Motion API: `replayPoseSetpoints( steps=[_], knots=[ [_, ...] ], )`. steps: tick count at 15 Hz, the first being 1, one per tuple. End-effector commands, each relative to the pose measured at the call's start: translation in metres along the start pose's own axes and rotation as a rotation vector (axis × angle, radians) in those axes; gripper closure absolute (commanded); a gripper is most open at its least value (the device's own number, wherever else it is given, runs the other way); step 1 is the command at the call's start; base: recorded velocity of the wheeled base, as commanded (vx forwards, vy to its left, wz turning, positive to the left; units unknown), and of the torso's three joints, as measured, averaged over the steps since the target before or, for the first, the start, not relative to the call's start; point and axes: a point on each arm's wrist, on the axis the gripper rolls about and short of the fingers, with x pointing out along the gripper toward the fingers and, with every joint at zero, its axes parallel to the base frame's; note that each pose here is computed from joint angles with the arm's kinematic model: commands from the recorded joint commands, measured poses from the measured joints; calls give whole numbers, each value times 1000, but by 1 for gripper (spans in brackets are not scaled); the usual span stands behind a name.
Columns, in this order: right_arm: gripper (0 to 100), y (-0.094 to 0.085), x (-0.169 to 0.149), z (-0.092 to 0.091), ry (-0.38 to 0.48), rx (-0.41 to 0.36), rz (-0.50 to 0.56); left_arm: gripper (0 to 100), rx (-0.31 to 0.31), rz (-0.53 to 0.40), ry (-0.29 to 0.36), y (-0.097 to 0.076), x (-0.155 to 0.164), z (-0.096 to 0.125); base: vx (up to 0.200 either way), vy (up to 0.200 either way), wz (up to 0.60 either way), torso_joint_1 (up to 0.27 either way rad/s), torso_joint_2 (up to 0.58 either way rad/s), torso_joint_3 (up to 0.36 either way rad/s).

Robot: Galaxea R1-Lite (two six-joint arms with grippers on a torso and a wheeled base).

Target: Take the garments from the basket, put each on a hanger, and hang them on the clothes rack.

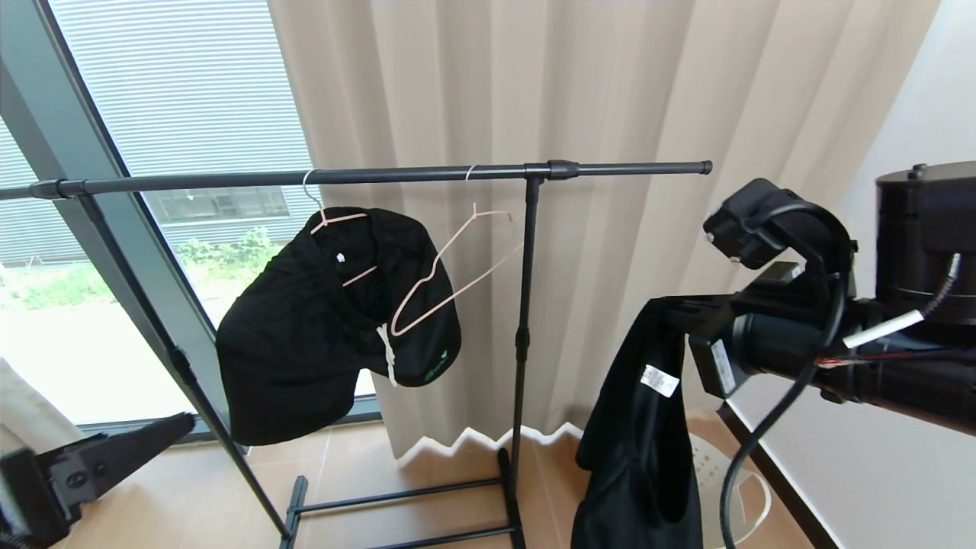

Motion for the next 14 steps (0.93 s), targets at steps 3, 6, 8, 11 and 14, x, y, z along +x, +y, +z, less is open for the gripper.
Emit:
replayPoseSetpoints(
  steps=[3,6,8,11,14],
  knots=[
    [100,30,48,11,-55,2,46,0,92,-318,298,-74,91,-7,0,0,0,0,0,0],
    [100,44,66,14,-46,-13,70,0,141,-362,363,-96,119,-25,0,0,0,0,0,0],
    [100,53,74,20,-56,-14,58,0,167,-367,379,-109,133,-34,0,0,0,0,0,0],
    [100,58,76,29,-73,-10,17,0,202,-285,377,-130,169,-46,0,0,0,0,0,0],
    [100,71,72,30,-79,-23,29,0,219,-275,386,-144,188,-53,0,0,0,0,0,0]
  ],
)
